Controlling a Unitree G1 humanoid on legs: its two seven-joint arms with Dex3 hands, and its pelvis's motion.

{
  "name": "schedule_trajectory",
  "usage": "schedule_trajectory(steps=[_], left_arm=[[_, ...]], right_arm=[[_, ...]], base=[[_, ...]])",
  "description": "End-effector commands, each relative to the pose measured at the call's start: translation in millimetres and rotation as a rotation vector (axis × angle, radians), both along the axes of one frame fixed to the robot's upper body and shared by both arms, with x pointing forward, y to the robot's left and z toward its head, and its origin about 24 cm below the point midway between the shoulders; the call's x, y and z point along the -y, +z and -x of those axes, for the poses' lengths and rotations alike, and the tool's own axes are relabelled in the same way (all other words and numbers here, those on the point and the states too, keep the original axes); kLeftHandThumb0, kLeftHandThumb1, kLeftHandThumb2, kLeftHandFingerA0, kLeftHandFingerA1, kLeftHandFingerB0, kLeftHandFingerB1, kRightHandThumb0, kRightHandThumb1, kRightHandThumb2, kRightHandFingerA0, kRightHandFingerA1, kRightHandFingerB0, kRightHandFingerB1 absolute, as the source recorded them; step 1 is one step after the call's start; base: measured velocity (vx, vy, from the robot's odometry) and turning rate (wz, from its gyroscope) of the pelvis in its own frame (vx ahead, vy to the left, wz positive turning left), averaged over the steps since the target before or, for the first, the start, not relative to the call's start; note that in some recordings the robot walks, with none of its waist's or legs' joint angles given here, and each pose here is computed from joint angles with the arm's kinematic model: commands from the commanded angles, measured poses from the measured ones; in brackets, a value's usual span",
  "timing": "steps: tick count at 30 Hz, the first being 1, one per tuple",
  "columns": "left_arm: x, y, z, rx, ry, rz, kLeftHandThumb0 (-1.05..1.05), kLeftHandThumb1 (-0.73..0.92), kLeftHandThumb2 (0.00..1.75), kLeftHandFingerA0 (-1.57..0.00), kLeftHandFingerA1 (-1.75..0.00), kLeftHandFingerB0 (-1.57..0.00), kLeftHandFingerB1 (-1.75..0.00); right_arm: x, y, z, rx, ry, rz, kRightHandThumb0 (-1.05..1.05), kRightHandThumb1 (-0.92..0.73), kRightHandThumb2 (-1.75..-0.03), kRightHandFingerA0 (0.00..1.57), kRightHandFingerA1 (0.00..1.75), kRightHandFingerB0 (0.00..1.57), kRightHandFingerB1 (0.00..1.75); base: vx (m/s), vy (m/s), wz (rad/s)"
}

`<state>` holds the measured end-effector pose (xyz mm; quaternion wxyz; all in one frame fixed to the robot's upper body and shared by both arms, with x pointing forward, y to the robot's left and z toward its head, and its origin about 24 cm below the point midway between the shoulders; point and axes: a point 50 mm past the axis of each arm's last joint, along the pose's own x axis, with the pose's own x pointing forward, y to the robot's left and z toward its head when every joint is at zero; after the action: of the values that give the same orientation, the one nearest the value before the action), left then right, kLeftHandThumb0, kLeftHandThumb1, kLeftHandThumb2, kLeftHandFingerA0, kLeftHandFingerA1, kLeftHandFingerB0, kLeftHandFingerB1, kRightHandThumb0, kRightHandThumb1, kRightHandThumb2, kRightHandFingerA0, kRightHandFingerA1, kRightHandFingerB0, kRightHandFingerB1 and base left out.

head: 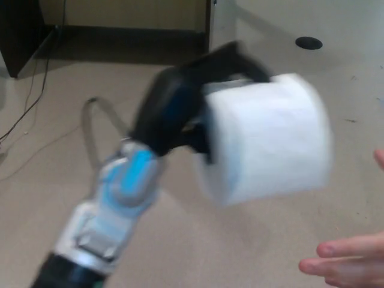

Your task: A person is holding a toilet paper roll and the robot extends its left hand to grab the roll by inserting its thumb into the gap in the middle and brings its hand down by its side. Then it extends its arm again to hand the toilet paper roll back to the person.

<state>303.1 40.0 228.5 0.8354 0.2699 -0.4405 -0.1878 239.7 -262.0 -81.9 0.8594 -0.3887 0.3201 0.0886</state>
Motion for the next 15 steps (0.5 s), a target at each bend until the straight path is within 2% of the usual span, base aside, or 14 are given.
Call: schedule_trajectory(steps=[1,2,5,6,8,11,12,13,14,15], left_arm=[[84,31,31,0.066,-0.097,-0.155,-0.15,0.73,0.64,-0.84,-1.66,-0.68,-1.43],[89,31,35,0.058,-0.109,-0.160,-0.21,0.73,0.72,-0.82,-1.65,-0.70,-1.38],[99,31,47,0.055,-0.132,-0.166,-0.23,0.76,0.68,-0.85,-1.67,-0.73,-1.36],[104,32,53,0.070,-0.159,-0.166,-0.23,0.76,0.66,-0.87,-1.67,-0.78,-1.21],[107,31,61,0.079,-0.183,-0.162,-0.24,0.77,0.65,-0.85,-1.69,-0.80,-1.14],[110,31,71,0.080,-0.193,-0.172,-0.28,0.75,0.64,-0.85,-1.70,-0.74,-1.27],[111,30,73,0.083,-0.202,-0.167,-0.33,0.58,0.95,-1.13,-1.34,-0.79,-1.14],[110,29,74,0.083,-0.204,-0.166,-0.35,0.59,0.94,-1.13,-1.36,-0.79,-1.17],[110,27,74,0.079,-0.204,-0.175,-0.26,0.78,0.65,-0.81,-1.74,-0.65,-1.50],[107,25,73,0.066,-0.197,-0.191,-0.24,0.78,0.66,-0.88,-1.72,-0.64,-1.50]], right_arm=[[6,2,1,-0.004,0.003,0.003,-0.35,-0.65,-0.59,0.68,0.70,0.50,0.40],[6,2,1,-0.006,0.008,-0.001,-0.35,-0.66,-0.59,0.64,0.61,0.50,0.40],[5,0,3,-0.013,0.004,-0.011,-0.35,-0.66,-0.60,0.64,0.59,0.50,0.41],[5,0,3,-0.016,0.005,-0.004,-0.35,-0.66,-0.60,0.64,0.59,0.50,0.40],[2,-2,5,-0.021,0.011,-0.002,-0.35,-0.66,-0.59,0.66,0.62,0.51,0.41],[0,-4,7,-0.017,0.021,-0.003,-0.33,-0.66,-0.59,0.67,0.65,0.52,0.42],[-1,-4,6,-0.015,0.024,0.003,-0.38,-0.52,-0.85,0.66,0.74,0.47,0.56],[0,-4,6,-0.017,0.026,0.004,-0.31,-0.66,-0.59,0.68,0.68,0.52,0.42],[-1,-4,6,-0.019,0.017,-0.010,-0.30,-0.67,-0.59,0.66,0.64,0.52,0.42],[-2,-4,6,-0.025,0.020,-0.014,-0.30,-0.67,-0.59,0.65,0.65,0.51,0.42]], base=[[0.00,0.000,0.00],[0.00,0.000,0.00],[0.00,0.000,0.00],[0.00,0.000,0.00],[0.00,0.000,0.00],[0.00,0.000,0.00],[0.00,0.000,0.00],[0.00,0.000,0.00],[0.00,0.000,0.00],[0.00,0.000,0.00]])
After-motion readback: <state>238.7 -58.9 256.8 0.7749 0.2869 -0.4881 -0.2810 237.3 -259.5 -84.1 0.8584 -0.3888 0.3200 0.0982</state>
